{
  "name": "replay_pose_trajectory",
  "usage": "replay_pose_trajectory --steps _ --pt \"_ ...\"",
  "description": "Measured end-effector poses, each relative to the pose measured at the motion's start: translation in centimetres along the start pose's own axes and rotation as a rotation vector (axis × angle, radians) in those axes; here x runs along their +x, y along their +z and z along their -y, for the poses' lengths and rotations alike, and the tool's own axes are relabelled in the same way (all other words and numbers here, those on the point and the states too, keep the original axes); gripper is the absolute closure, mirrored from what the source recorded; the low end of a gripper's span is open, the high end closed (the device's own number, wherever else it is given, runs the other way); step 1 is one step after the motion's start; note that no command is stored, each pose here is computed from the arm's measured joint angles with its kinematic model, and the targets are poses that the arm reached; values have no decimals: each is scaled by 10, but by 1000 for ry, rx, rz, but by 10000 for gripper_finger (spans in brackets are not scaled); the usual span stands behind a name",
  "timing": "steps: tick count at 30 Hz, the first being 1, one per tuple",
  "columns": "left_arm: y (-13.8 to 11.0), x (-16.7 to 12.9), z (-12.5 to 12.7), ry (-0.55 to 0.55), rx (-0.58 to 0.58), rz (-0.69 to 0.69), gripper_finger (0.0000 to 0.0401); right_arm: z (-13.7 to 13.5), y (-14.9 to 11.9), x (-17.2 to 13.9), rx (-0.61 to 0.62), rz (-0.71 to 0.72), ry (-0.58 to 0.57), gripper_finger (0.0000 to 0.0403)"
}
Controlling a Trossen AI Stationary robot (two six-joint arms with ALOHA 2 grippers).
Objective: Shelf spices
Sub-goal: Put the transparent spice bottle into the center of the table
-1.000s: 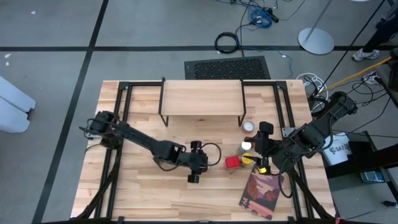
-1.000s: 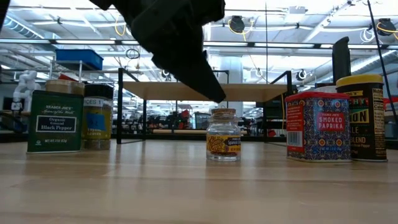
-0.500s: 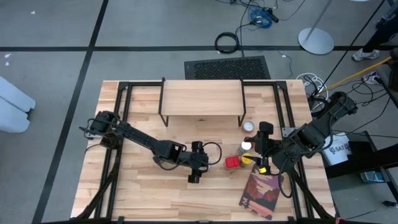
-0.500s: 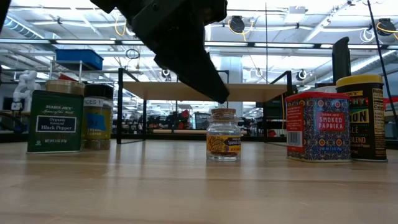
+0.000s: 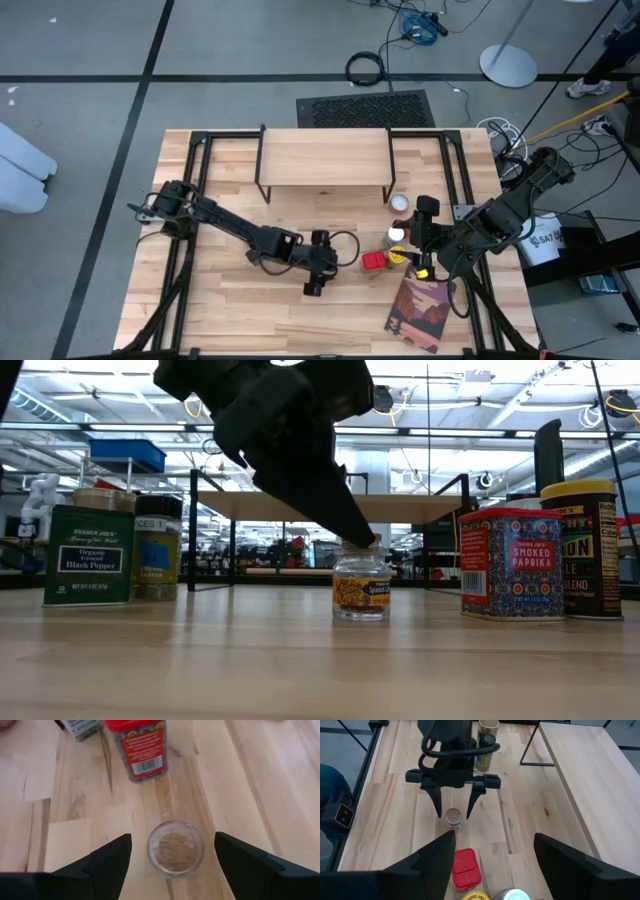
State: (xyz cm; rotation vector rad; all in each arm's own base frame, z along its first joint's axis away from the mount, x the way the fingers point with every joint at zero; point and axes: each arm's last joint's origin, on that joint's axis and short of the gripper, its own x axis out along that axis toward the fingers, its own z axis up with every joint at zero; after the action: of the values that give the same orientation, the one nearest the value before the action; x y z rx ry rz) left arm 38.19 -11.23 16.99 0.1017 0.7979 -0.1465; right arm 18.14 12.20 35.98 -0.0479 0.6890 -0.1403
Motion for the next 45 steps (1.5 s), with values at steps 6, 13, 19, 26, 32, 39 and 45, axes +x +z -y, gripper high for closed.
replay_pose_trajectory --steps 6,13,19,26,32,39,45 --pt "-2 4 -3 1 8 -13 106 0 0 0 -1 0 0 145" --pt "-3 6 -1 -28 18 -11 111 0 0 0 -4 0 -1 145" --pt "-3 7 -6 -20 15 -13 150 0 0 0 -4 0 0 145" --pt "-3 7 -6 -19 16 -13 191 0 0 0 -4 0 -1 145" --pt "-3 7 -6 -21 28 -13 209 0 0 0 -4 0 0 145" --pt "-3 5 -6 -56 45 -22 212 0 0 0 -4 0 0 145" --pt "-4 -1 -5 -79 72 -53 213 0 0 0 -3 0 -1 145"
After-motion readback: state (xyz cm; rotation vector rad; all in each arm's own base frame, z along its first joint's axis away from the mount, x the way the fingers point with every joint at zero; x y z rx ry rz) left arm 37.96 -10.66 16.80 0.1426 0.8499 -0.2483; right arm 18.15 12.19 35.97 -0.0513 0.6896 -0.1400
